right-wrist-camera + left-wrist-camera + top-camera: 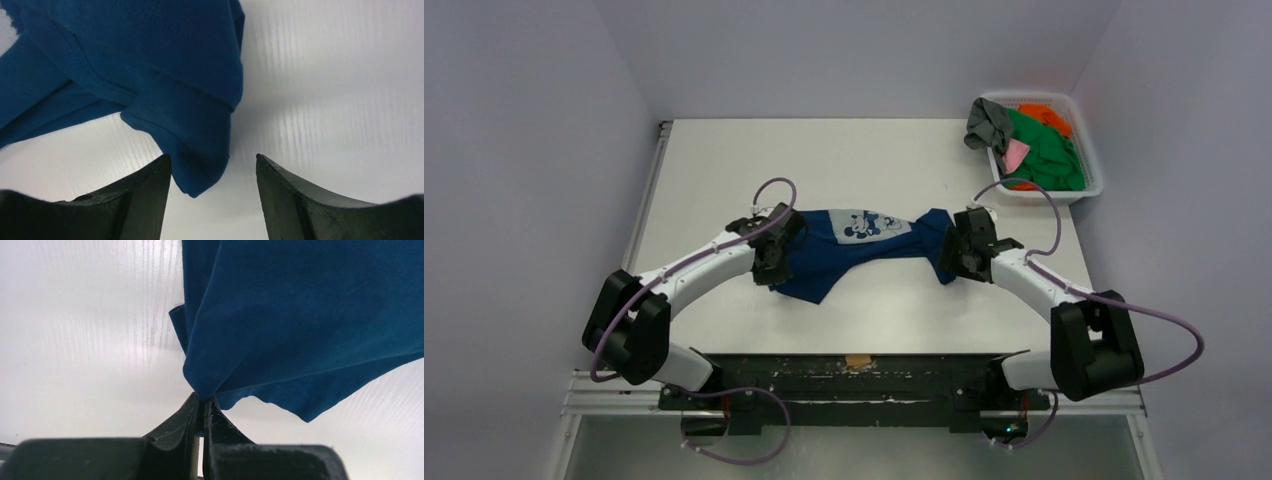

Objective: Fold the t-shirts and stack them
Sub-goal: Flatten out the tshirt

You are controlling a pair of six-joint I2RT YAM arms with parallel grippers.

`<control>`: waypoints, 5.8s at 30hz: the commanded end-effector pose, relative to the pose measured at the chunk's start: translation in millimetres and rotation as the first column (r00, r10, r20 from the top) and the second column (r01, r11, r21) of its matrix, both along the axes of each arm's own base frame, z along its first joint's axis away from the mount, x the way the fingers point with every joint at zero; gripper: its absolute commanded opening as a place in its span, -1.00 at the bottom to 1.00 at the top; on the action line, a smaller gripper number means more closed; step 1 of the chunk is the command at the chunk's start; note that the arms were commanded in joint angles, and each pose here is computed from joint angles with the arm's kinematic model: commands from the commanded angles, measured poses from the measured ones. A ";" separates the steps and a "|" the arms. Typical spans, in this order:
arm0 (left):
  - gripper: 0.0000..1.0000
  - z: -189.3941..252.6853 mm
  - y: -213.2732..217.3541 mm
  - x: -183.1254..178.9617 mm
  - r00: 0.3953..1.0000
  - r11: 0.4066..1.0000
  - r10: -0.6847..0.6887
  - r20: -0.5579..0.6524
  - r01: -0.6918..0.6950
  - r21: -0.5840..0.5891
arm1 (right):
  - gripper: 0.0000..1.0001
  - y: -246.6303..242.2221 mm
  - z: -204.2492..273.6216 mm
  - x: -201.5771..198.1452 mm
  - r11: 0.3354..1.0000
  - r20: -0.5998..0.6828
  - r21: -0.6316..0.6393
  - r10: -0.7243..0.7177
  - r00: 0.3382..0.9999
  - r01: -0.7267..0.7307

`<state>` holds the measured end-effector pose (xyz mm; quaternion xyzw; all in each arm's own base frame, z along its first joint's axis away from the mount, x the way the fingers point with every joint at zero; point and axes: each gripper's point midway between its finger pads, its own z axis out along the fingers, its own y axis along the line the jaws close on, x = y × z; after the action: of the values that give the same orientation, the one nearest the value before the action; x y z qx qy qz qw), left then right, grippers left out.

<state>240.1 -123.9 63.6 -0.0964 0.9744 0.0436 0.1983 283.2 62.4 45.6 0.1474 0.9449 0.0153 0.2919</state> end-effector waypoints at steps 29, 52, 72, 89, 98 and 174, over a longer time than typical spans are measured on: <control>-1.00 270.5 31.2 62.0 0.709 0.992 0.101 0.698 -0.017 -0.127 | -1.00 56.8 231.1 42.9 0.965 0.444 0.204 0.058 0.894 -0.164; -1.00 599.7 110.7 -85.5 -0.152 0.970 0.099 0.983 0.234 -0.062 | -1.00 4.7 570.9 -82.1 0.948 0.981 -0.039 0.097 0.167 -0.317; -1.00 571.4 121.9 41.1 0.056 0.966 -0.038 0.998 -0.253 0.051 | -1.00 -21.3 484.8 -16.7 0.975 0.912 0.199 -0.146 0.383 -0.102; 1.00 179.8 80.7 324.8 0.876 0.983 0.044 0.480 -0.124 0.137 | 0.79 42.5 130.0 195.7 0.992 0.289 0.125 -0.048 0.956 0.012; 1.00 161.0 61.3 222.5 0.880 0.992 0.109 0.463 -0.069 -0.101 | 0.88 24.7 103.1 133.1 0.997 0.232 0.071 -0.011 0.973 -0.005; 1.00 3.7 9.1 233.4 0.990 0.935 0.135 0.048 -0.111 -0.336 | 0.69 -35.4 118.2 312.8 0.717 0.194 -0.684 0.358 0.913 -0.136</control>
<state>463.8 -123.7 52.0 -0.1837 0.9570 -0.1168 0.1918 578.7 28.4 122.5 -0.1575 0.8585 -0.2586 0.4139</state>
